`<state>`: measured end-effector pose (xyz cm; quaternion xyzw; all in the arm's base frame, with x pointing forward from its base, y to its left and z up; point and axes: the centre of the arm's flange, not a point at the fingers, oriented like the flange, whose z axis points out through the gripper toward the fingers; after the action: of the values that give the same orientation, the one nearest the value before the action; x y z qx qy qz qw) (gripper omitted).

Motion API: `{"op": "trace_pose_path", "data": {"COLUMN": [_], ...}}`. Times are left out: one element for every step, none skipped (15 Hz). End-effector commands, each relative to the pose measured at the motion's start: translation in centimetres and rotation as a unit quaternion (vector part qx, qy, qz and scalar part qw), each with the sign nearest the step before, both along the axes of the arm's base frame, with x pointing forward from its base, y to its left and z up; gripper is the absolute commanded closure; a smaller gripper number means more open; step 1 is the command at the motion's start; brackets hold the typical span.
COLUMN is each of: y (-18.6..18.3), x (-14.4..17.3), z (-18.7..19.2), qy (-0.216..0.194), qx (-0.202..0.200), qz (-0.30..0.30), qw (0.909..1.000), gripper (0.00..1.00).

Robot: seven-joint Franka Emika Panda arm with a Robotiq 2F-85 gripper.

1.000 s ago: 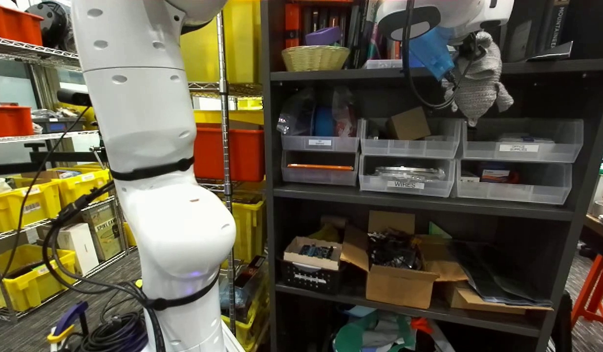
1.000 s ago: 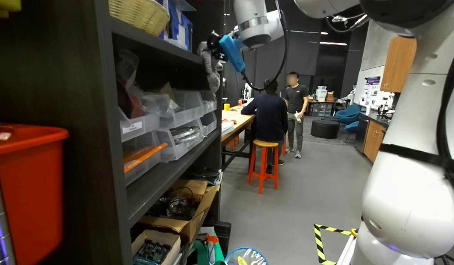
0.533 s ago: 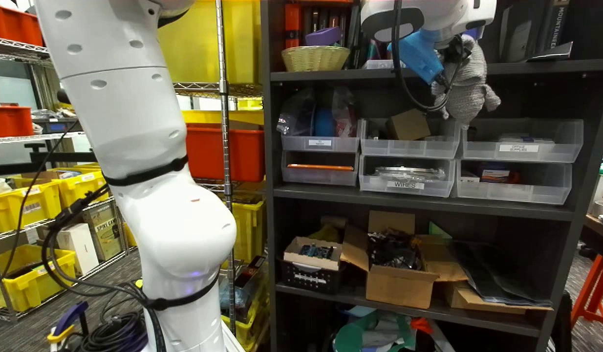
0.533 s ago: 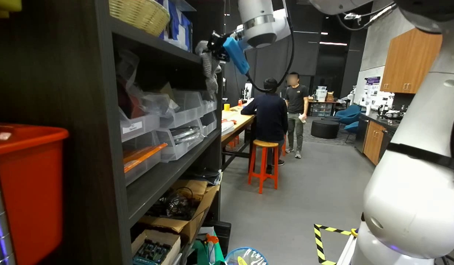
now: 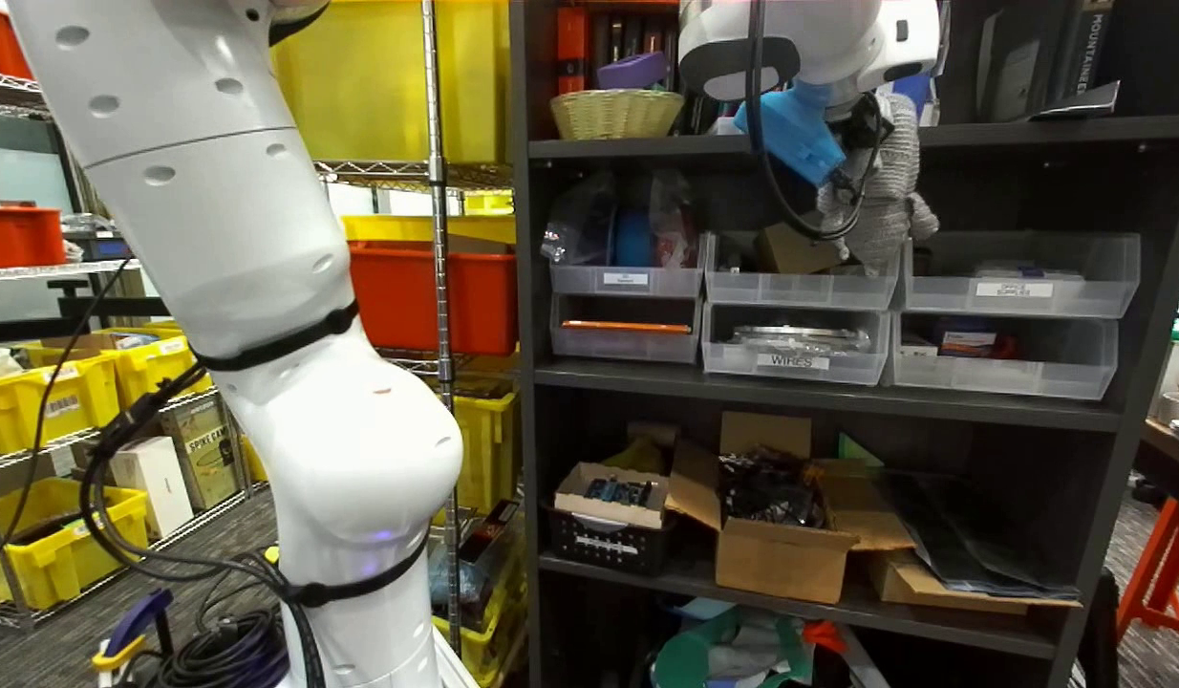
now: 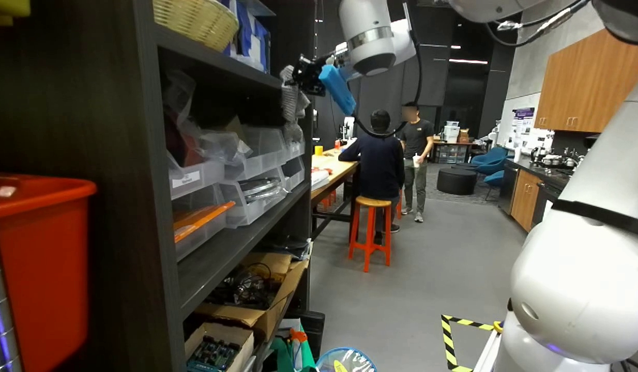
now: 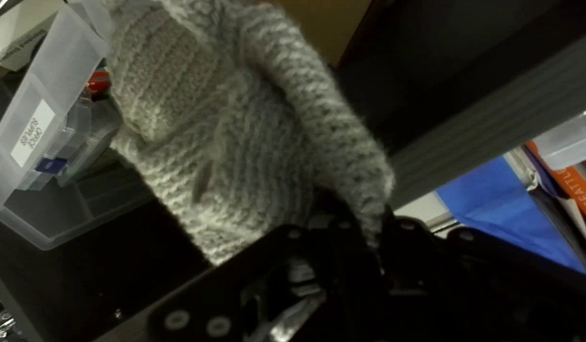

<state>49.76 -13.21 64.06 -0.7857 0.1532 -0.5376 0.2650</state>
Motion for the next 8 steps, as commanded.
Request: {"op": "trace_pose_path", "data": {"y": [2.5, 3.0, 3.5, 4.0, 4.5, 5.0, 5.5, 6.0], "x": [-1.9, -2.2, -2.4, -2.7, -2.9, -3.3, -3.6, -3.8], "z": [-1.1, -1.3, -1.5, -1.8, -2.0, -2.2, -2.5, -2.8], "qy": [-0.003, -0.003, -0.003, -0.004, -0.004, -0.004, -0.003, -0.002], "qx": [-0.02, -0.025, -0.03, -0.036, -0.041, -0.048, -0.054, -0.059], "qz": [0.025, 0.03, 0.036, 0.042, 0.049, 0.056, 0.063, 0.07], "qw": [0.9995, 0.9992, 0.9989, 0.9984, 0.998, 0.9973, 0.9965, 0.9958], "gripper": [0.97, 0.97, 0.97, 0.97, 0.97, 0.97, 0.97, 0.97]}}
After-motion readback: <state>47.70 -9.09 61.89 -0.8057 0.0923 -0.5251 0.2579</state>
